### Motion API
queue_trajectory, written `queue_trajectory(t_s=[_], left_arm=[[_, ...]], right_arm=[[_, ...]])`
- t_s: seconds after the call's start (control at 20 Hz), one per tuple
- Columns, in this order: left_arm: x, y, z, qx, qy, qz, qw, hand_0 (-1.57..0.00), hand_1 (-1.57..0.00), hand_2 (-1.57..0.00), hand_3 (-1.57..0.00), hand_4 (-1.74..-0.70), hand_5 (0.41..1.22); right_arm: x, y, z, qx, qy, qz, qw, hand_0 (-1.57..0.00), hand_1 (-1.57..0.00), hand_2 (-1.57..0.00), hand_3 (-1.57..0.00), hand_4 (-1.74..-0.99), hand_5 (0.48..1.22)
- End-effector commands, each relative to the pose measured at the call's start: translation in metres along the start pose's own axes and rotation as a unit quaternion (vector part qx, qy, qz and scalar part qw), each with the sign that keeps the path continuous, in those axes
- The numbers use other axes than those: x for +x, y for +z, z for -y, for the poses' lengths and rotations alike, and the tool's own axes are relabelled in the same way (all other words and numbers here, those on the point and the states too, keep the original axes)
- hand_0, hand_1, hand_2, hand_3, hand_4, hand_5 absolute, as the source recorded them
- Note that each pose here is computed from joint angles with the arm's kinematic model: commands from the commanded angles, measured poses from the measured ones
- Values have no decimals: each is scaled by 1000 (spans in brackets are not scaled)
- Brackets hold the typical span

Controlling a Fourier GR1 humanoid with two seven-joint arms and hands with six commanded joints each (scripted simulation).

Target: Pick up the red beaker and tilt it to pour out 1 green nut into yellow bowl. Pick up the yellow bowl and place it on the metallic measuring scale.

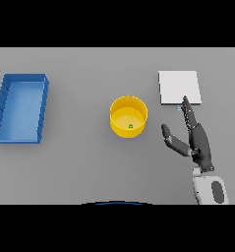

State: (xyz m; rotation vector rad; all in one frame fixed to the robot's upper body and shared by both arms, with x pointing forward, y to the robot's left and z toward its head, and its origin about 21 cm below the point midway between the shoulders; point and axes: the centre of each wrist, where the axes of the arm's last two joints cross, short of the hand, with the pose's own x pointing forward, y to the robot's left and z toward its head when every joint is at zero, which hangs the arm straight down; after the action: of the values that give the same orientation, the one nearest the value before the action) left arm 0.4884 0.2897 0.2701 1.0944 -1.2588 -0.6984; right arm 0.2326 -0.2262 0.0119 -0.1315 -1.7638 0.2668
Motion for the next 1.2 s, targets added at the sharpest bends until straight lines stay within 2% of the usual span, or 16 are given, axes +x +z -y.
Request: queue_trajectory(t_s=[0.0,0.1,0.3,0.45,0.65,0.8,0.9,1.0,1.1,1.15], left_arm=[[-12,0,6,2,21,-15,1000,-1571,-1571,-1571,-1541,-1740,1221],[-36,0,17,6,73,-88,993,-1571,-1571,-1571,-1552,-1741,1221],[-75,5,42,-4,146,-152,978,-1571,-1571,-1571,-1462,-1741,1221],[-96,12,71,-14,194,-172,966,-1571,-1571,-1571,-1374,-1741,1221],[-117,27,100,-13,232,-199,952,-1571,-1571,-1571,-1376,-1741,1221],[-127,46,120,-17,249,-218,943,-1571,-1571,-1571,-1393,-1741,1221],[-133,66,131,-28,250,-233,939,-1571,-1571,-1571,-1383,-1741,1221],[-129,84,135,-37,250,-234,939,-1571,-1571,-1571,-1384,-1741,1076],[-126,97,131,-69,253,-244,934,-1571,-1571,-1571,-1366,-1735,955],[-128,107,131,-90,247,-240,935,-1571,-1571,-1571,-1407,-1661,888]], right_arm=[[0,-1,-2,4,-7,5,1000,1,1,1,1,-1141,657],[-2,-2,-1,9,-6,0,1000,1,1,1,1,-1157,666],[-2,-2,-5,17,9,10,1000,1,1,1,1,-1188,696],[-1,-2,-3,16,18,5,1000,1,1,1,1,-1194,703],[-3,-2,-6,14,17,8,1000,1,1,1,1,-1205,704],[-5,-4,2,11,16,5,1000,1,1,1,1,-1201,693],[-6,-5,-2,13,12,-1,1000,1,1,1,1,-1186,687],[-5,-4,-5,13,10,3,1000,1,1,1,1,-1170,683],[-2,-6,-3,14,12,4,1000,1,1,1,1,-1168,679],[-4,-8,-6,16,11,-1,1000,1,1,1,1,-1165,678]])
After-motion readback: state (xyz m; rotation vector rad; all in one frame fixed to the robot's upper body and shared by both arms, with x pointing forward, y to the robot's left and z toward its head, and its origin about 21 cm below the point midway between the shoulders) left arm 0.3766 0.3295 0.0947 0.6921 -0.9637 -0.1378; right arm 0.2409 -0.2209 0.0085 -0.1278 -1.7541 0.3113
